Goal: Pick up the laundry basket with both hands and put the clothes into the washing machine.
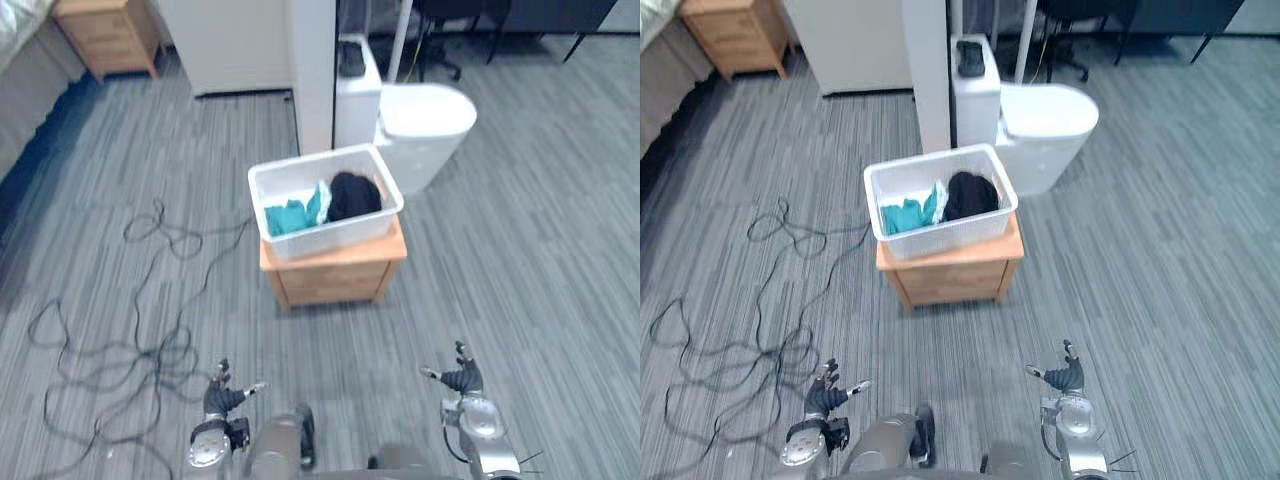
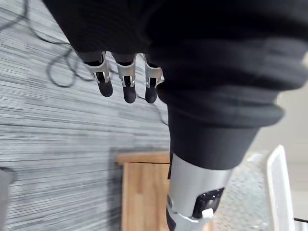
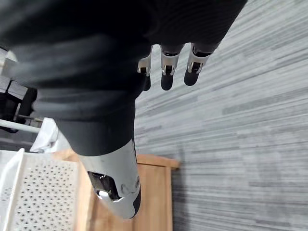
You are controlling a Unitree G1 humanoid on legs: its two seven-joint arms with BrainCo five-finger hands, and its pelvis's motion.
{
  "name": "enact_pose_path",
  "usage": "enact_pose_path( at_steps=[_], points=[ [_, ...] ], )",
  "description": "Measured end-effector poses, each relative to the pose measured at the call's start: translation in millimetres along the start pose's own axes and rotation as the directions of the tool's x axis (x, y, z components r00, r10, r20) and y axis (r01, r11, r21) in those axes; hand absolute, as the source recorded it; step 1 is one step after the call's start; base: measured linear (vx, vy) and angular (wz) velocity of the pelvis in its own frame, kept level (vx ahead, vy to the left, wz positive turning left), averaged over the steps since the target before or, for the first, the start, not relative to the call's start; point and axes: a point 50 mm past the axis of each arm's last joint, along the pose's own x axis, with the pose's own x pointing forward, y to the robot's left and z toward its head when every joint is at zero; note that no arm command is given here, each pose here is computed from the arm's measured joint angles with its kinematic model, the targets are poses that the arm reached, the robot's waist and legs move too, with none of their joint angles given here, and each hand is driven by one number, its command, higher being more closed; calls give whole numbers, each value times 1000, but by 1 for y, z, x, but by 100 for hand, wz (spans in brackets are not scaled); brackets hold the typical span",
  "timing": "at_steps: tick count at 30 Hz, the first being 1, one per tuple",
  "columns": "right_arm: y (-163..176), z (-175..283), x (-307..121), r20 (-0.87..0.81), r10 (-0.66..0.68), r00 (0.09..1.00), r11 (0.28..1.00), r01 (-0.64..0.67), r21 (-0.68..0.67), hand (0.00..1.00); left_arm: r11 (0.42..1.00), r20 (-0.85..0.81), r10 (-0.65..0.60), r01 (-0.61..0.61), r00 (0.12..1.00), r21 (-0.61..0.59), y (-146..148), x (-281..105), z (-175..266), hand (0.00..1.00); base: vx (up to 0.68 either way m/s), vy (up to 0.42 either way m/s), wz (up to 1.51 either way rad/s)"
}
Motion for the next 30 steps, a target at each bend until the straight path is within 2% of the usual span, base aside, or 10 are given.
enact_pose_path(
  at_steps=[4,7,13,18,20,26,30],
  points=[
    [-1,-10,-2,-42,-2,999,1000,1,-7,0,999,-21,36,-36,999,6,12,2,-4,0,444,-132,26],
    [-11,-19,-3,-76,-27,997,1000,26,-17,0,999,-63,36,-37,997,-19,6,0,-13,0,375,-149,34],
    [-8,-5,-6,-11,-31,999,999,31,39,0,998,-72,29,-33,997,-52,0,-7,-17,0,367,-151,2],
    [-25,-2,-6,2,-100,995,993,100,69,0,997,-67,34,-38,997,-64,0,-8,-17,0,246,83,-1],
    [-25,-3,-7,-10,-116,993,990,116,84,0,996,-73,57,-61,996,-60,7,-8,-18,0,205,160,13],
    [-25,28,3,101,-127,987,988,116,103,0,996,-45,86,-86,995,-14,24,-4,-11,0,114,110,4],
    [-33,33,16,103,-125,987,992,121,44,0,994,-47,104,-103,993,20,34,-1,-11,0,18,7,0]
  ],
)
